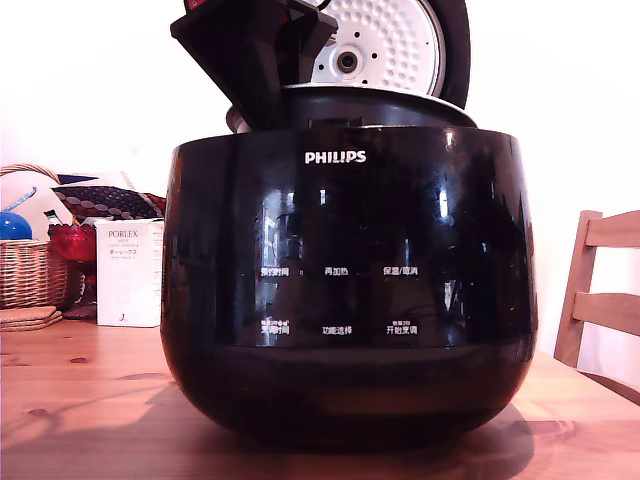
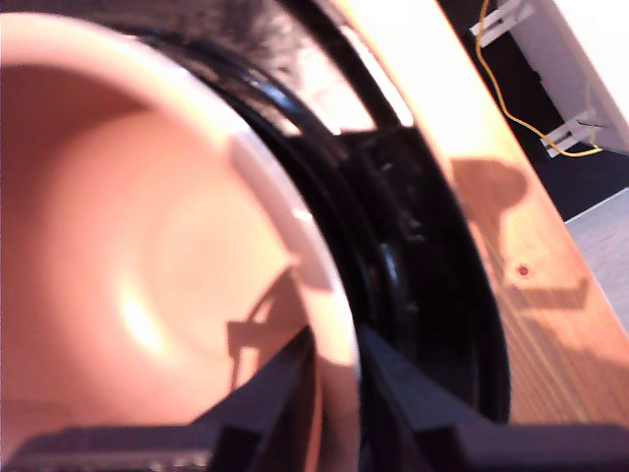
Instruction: Place the pot you are holding inside the rice cooker
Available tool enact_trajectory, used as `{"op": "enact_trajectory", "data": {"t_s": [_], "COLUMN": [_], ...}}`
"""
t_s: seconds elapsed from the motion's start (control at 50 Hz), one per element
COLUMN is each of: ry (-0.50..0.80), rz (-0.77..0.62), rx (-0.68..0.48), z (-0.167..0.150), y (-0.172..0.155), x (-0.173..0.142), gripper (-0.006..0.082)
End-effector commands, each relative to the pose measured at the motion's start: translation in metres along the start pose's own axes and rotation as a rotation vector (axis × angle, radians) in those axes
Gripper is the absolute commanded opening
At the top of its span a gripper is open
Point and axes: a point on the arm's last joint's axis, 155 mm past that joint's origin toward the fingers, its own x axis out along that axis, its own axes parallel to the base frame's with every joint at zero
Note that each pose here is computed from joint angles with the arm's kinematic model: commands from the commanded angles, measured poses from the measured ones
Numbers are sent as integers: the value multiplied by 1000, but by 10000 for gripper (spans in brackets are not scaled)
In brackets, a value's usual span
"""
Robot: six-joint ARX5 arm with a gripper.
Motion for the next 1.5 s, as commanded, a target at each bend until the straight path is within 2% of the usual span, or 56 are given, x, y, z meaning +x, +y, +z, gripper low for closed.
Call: {"op": "enact_trajectory", "data": {"t_s": [0.0,0.08,0.34,0.44,0.78,1.48], "ry": [30,35,39,44,53,19], "rz": [-86,-88,-94,-99,-87,-20], "rx": [-14,-17,-54,-79,-100,-135], "z": [-6,-7,-7,-8,-4,-2], "y": [-15,-16,-18,-20,-21,-21], "x": [16,15,15,15,12,-14], "gripper": [145,170,174,210,205,202]}}
